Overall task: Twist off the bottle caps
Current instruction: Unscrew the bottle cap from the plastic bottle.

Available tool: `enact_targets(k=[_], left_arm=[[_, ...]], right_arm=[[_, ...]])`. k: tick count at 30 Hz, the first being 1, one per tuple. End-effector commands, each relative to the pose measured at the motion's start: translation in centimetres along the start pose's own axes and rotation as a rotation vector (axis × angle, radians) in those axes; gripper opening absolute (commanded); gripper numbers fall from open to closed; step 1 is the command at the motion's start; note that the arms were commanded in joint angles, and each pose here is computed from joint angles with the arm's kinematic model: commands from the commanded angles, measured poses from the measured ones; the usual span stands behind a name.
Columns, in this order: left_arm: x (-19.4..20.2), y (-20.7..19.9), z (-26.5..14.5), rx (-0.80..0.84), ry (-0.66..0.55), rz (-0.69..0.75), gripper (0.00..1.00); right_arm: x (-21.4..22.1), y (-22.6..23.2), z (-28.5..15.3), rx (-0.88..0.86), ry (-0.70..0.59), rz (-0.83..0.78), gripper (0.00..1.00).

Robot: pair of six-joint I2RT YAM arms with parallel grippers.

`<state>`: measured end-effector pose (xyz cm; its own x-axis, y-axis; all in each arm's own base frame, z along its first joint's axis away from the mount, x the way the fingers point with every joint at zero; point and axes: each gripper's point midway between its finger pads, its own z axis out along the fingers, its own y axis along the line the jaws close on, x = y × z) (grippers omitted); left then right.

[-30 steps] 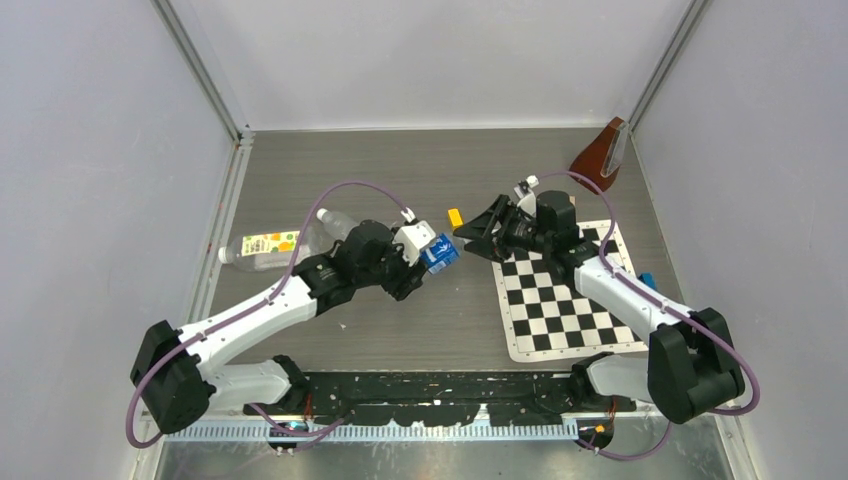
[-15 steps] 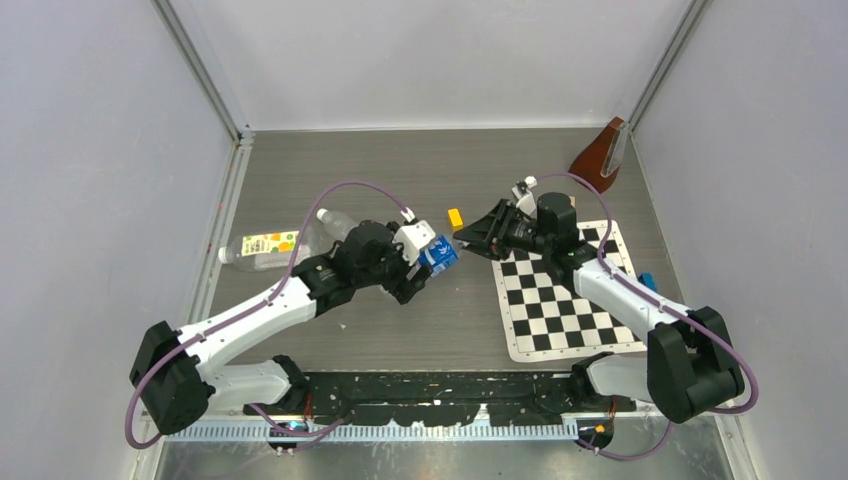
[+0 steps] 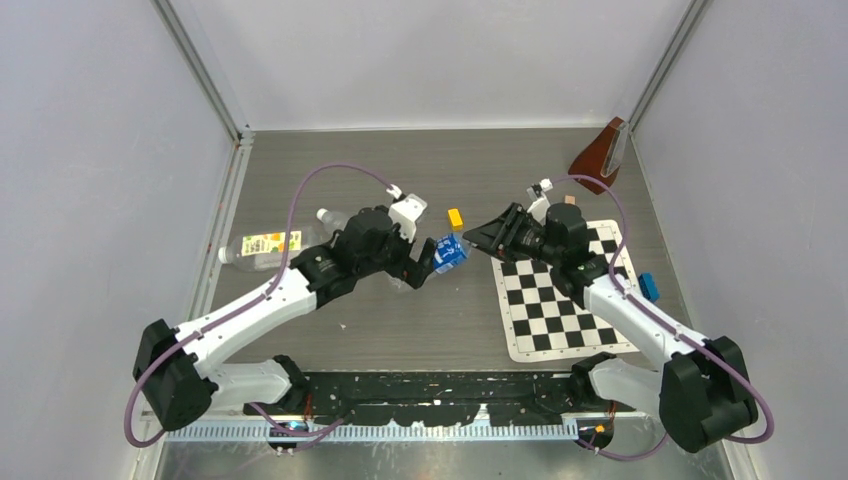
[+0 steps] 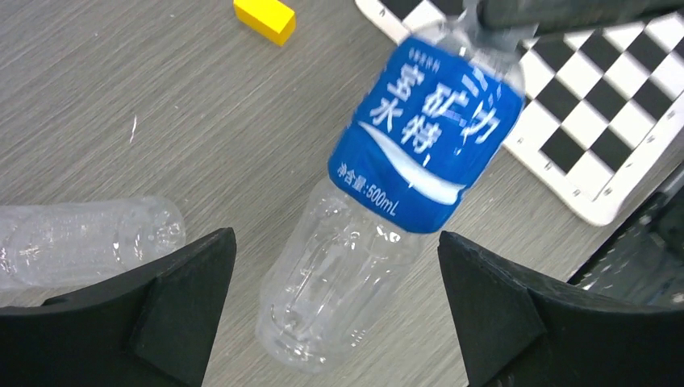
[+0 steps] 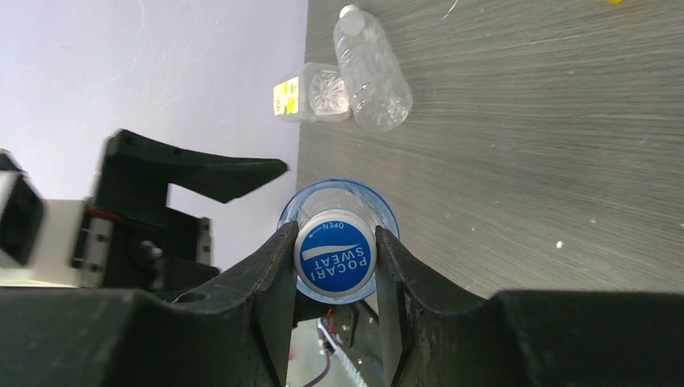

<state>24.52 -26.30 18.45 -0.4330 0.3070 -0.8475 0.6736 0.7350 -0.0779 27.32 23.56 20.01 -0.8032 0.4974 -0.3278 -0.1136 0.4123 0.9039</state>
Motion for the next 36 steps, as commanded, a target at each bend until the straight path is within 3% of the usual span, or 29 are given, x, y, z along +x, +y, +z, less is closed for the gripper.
enact_targets(k=[1, 3, 6, 14, 23, 34, 36], left_arm=[[-2.9, -2.0, -0.9, 0.074, 0.003, -0.091, 1.00], [-2.7, -4.3, -1.3, 0.230, -0.001, -0.007, 1.00], [-2.9, -5.3, -1.4, 0.301, -0.044, 0.020, 1.00], [-1.7, -4.6, -0.6, 0.299, 0.062, 0.012, 0.98], [-2.0, -4.7, -1.2, 0.416, 0.076, -0.042, 0.98], [-0.3, -6.6, -2.4, 0.551, 0.118, -0.032, 0.88], [-0.2, -6.5, -2.4, 0.546, 0.116, -0.026, 0.82]], right_arm=[[-1.0, -0.2, -0.5, 0.009, -0.088, -0.107, 0.01], [-0.8, 0.2, -0.5, -0.020, -0.076, -0.128, 0.01], [-0.3, 1.2, -0.4, -0.080, -0.043, -0.148, 0.01], [1.5, 3.3, -0.9, -0.218, 0.057, -0.208, 0.01], [3.3, 4.4, -1.8, -0.331, 0.155, -0.311, 0.01], [2.5, 5.0, -1.4, -0.360, 0.109, -0.333, 0.01], [2.5, 5.1, -1.4, -0.373, 0.113, -0.320, 0.01]])
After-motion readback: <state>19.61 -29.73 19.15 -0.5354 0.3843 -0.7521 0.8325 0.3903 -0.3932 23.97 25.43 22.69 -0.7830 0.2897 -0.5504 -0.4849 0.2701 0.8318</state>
